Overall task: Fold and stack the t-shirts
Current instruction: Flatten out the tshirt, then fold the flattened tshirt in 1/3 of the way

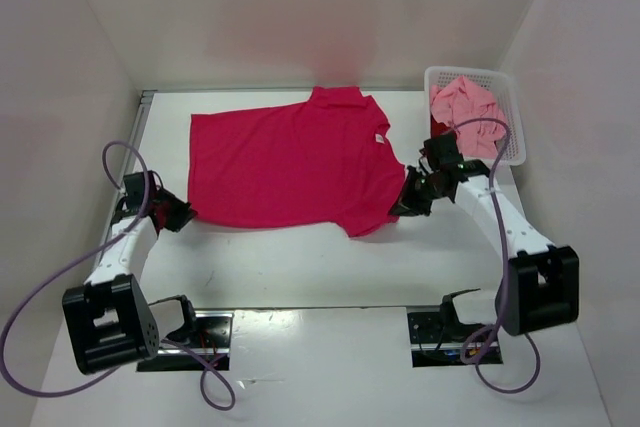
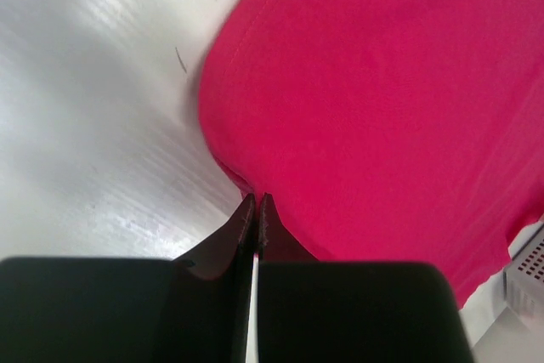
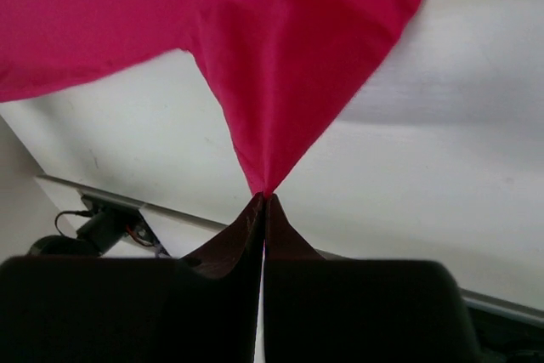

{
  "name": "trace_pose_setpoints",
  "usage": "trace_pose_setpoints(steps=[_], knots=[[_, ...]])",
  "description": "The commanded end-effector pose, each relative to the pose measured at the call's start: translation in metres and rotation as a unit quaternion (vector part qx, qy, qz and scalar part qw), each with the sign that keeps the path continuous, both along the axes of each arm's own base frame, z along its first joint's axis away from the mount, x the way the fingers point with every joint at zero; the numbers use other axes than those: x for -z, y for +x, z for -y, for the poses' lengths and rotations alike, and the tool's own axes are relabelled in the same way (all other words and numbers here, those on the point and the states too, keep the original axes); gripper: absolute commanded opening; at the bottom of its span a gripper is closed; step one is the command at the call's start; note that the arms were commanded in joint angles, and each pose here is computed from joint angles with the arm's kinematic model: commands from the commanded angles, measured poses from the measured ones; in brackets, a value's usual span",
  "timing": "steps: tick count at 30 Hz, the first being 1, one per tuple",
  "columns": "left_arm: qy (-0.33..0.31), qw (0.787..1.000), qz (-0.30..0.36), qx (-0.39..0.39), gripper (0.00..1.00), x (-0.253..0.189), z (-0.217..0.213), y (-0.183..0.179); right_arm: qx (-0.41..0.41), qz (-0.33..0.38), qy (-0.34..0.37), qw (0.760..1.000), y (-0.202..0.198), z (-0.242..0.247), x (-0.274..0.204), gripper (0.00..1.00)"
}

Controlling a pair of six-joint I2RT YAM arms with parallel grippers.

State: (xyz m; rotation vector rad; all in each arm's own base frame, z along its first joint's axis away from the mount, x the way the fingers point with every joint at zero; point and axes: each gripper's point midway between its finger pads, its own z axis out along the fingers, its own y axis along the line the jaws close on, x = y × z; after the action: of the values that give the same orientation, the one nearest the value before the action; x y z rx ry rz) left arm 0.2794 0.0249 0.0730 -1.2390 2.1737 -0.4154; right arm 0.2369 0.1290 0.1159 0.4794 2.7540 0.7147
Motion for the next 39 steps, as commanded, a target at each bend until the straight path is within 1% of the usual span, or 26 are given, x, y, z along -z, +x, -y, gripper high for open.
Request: trace_pose_setpoints(steps=[1, 2, 3, 5, 6, 7, 8, 10, 11, 12, 13, 14, 17, 23, 24, 26, 27, 28, 33, 34, 35, 37, 39], knots=[[0.006, 0.999, 0.039, -0.006, 0.00, -0.017, -0.012, 0.035, 0.016, 0.081, -0.010, 0.996, 0.073, -0.002, -0.022, 0.00], [0.010, 0.999, 0.050, -0.006, 0.00, -0.024, -0.014, 0.043, 0.014, 0.088, -0.017, 0.996, 0.084, -0.001, -0.021, 0.00], [0.012, 0.999, 0.044, -0.009, 0.00, -0.018, -0.017, 0.046, 0.014, 0.095, -0.016, 0.995, 0.101, -0.004, -0.023, 0.00], [0.016, 0.999, 0.048, -0.006, 0.00, -0.021, -0.020, 0.054, 0.021, 0.108, -0.024, 0.994, 0.119, -0.004, -0.023, 0.00], [0.017, 0.999, 0.049, -0.006, 0.00, -0.022, -0.022, 0.060, 0.021, 0.127, -0.020, 0.992, 0.134, -0.006, -0.034, 0.00], [0.016, 0.999, 0.048, -0.006, 0.00, -0.021, -0.023, 0.062, 0.019, 0.116, -0.029, 0.993, 0.141, -0.006, -0.023, 0.00], [0.015, 0.999, 0.043, -0.006, 0.00, -0.016, -0.023, 0.064, 0.018, 0.134, -0.032, 0.990, 0.156, -0.006, -0.032, 0.00], [0.017, 0.998, 0.052, -0.006, 0.00, -0.022, -0.026, 0.074, 0.016, 0.124, -0.040, 0.991, 0.170, -0.007, -0.019, 0.00], [0.015, 0.999, 0.045, -0.006, 0.00, -0.017, -0.026, 0.073, 0.021, 0.136, -0.044, 0.990, 0.181, -0.006, -0.026, 0.00], [0.014, 0.999, 0.051, -0.009, 0.00, -0.023, -0.027, 0.077, 0.021, 0.138, -0.044, 0.989, 0.187, -0.007, -0.027, 0.00], [0.014, 0.999, 0.051, -0.009, 0.00, -0.021, -0.027, 0.079, 0.024, 0.132, -0.052, 0.990, 0.194, -0.006, -0.019, 0.00], [0.014, 0.999, 0.051, -0.009, 0.00, -0.022, -0.029, 0.082, 0.029, 0.149, -0.054, 0.987, 0.207, -0.006, -0.030, 0.00], [0.013, 0.998, 0.059, -0.013, 0.00, -0.026, -0.031, 0.091, 0.029, 0.161, -0.058, 0.985, 0.230, -0.008, -0.033, 0.00], [-0.001, 0.998, 0.059, -0.024, 0.00, -0.022, -0.033, 0.104, 0.033, 0.177, -0.059, 0.982, 0.264, -0.012, -0.040, 0.00], [-0.003, 0.998, 0.054, -0.024, 0.00, -0.016, -0.034, 0.106, 0.035, 0.171, -0.064, 0.983, 0.269, -0.011, -0.031, 0.00], [-0.001, 0.999, 0.047, -0.027, 0.00, -0.011, -0.037, 0.111, 0.035, 0.176, -0.063, 0.982, 0.279, -0.013, -0.031, 0.00], [0.000, 0.998, 0.047, -0.032, 0.00, -0.009, -0.041, 0.112, 0.034, 0.163, -0.066, 0.984, 0.280, -0.013, -0.020, 0.00], [-0.002, 0.998, 0.054, -0.036, 0.00, -0.011, -0.042, 0.115, 0.034, 0.163, -0.066, 0.984, 0.283, -0.014, -0.018, 0.00], [-0.003, 0.998, 0.042, -0.051, 0.00, 0.002, -0.049, 0.126, 0.042, 0.173, -0.075, 0.981, 0.301, -0.012, -0.015, 0.00], [-0.003, 0.998, 0.042, -0.051, 0.00, 0.005, -0.049, 0.127, 0.037, 0.161, -0.080, 0.983, 0.302, -0.012, -0.002, 0.00], [-0.006, 0.998, 0.042, -0.055, 0.00, 0.009, -0.050, 0.130, 0.041, 0.168, -0.084, 0.981, 0.309, -0.011, -0.005, 0.00], [-0.003, 0.997, 0.042, -0.058, 0.02, 0.014, -0.053, 0.133, 0.039, 0.154, -0.088, 0.983, 0.312, -0.011, 0.012, 0.00], [-0.006, 0.997, 0.045, -0.062, 0.05, 0.014, -0.054, 0.137, 0.040, 0.156, -0.087, 0.983, 0.317, -0.012, 0.014, 0.00]])
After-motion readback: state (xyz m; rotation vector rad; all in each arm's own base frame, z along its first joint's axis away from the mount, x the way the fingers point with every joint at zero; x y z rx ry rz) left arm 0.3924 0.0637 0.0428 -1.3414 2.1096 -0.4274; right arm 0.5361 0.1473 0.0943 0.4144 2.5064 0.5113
